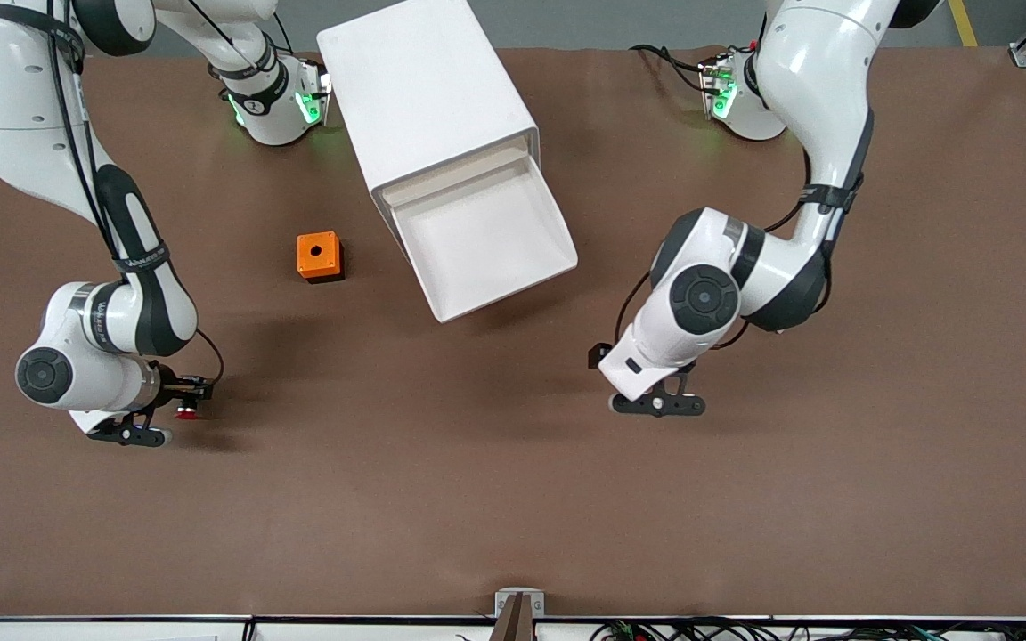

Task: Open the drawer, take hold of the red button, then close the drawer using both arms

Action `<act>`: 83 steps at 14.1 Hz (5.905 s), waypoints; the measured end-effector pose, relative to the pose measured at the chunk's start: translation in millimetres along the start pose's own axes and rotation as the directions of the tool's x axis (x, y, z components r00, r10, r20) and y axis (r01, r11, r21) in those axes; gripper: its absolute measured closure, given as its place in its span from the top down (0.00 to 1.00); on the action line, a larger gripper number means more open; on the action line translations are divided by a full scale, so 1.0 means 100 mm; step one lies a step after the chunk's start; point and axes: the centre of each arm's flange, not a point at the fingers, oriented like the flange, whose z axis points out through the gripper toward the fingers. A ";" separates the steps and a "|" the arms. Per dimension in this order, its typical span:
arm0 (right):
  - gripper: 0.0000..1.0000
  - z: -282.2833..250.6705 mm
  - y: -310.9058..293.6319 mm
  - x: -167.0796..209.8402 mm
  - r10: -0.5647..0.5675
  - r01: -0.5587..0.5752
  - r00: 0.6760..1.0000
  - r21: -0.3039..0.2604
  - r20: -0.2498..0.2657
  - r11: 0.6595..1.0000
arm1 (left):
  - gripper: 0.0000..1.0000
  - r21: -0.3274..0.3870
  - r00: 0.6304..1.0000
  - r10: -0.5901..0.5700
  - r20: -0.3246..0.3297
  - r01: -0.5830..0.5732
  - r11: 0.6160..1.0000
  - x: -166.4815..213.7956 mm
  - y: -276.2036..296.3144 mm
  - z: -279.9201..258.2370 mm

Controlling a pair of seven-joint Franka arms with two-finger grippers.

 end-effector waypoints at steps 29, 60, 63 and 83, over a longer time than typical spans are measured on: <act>1.00 -3.81 -0.21 -1.71 -0.054 0.053 0.997 -0.004 -0.058 0.999 | 1.00 0.028 0.941 -0.241 0.236 0.242 0.970 -1.88 2.21 0.72; 1.00 -4.36 0.07 -1.84 -0.060 0.067 0.991 0.054 -0.117 0.996 | 1.00 0.012 0.969 -0.246 0.004 0.246 0.969 -0.45 -2.68 -2.76; 1.00 -4.37 0.07 -1.84 -0.061 0.068 0.991 0.054 -0.122 0.996 | 1.00 0.007 0.978 -0.208 -0.003 0.208 0.978 -0.73 -2.87 -2.98; 1.00 -4.47 0.05 -1.85 -0.064 0.072 0.987 0.054 -0.146 0.996 | 1.00 0.043 0.987 -0.149 -0.052 0.151 0.988 -1.41 -2.91 -3.36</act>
